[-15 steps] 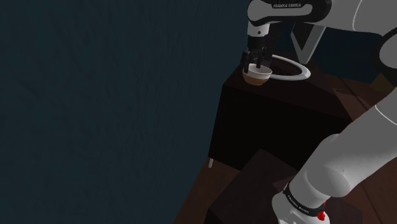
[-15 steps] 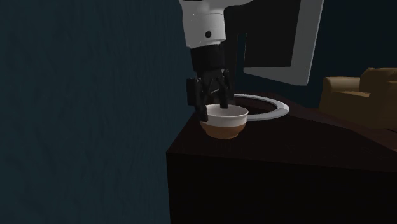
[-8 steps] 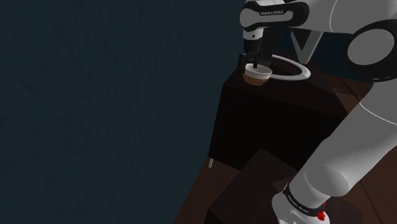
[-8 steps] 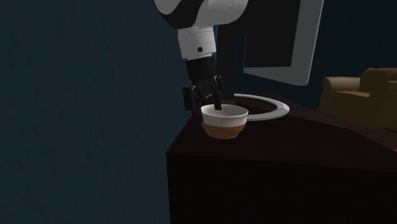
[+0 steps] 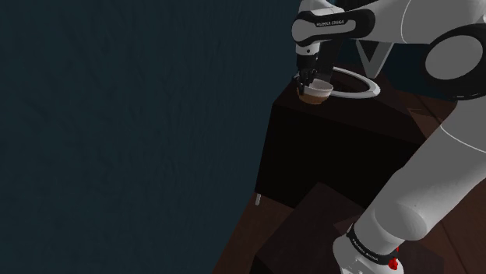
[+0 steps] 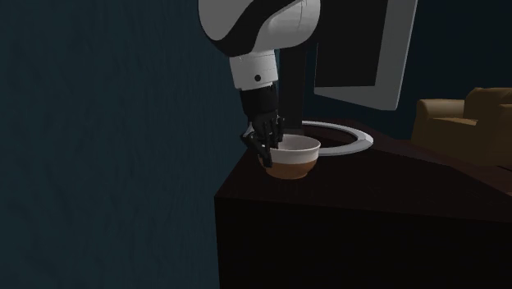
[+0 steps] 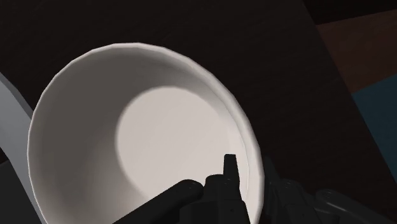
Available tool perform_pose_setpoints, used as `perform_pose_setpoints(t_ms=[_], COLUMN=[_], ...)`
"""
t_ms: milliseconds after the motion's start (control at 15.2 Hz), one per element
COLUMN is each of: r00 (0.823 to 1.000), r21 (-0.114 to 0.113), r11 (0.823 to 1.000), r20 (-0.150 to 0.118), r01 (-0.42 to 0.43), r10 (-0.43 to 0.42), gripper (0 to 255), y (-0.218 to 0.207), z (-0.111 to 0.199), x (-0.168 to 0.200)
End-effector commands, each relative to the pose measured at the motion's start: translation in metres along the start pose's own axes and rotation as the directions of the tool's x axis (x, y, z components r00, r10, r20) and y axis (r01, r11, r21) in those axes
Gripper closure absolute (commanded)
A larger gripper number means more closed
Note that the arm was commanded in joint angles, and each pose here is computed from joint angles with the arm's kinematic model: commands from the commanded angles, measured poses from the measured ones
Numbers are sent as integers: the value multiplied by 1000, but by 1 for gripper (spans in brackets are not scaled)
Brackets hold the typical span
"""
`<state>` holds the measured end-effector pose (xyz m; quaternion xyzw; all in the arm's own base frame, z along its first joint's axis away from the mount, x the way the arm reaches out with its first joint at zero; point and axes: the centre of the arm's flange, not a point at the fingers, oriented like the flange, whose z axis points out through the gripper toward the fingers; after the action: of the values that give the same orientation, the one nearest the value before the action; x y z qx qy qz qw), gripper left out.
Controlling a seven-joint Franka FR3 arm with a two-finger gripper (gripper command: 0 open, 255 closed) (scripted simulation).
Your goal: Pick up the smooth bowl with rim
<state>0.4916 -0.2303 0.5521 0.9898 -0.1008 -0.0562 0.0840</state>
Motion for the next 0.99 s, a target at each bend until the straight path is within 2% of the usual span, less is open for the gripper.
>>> perform_pose_setpoints(t_ms=[0, 396, 924], r00=[1000, 1000, 1000], r21=[0, 0, 0], r11=[1000, 1000, 1000], r20=[0, 0, 0], r01=[0, 0, 0], r10=[0, 0, 0], gripper=[255, 255, 255], y=[0, 0, 7], z=[0, 1, -40], x=[0, 0, -4])
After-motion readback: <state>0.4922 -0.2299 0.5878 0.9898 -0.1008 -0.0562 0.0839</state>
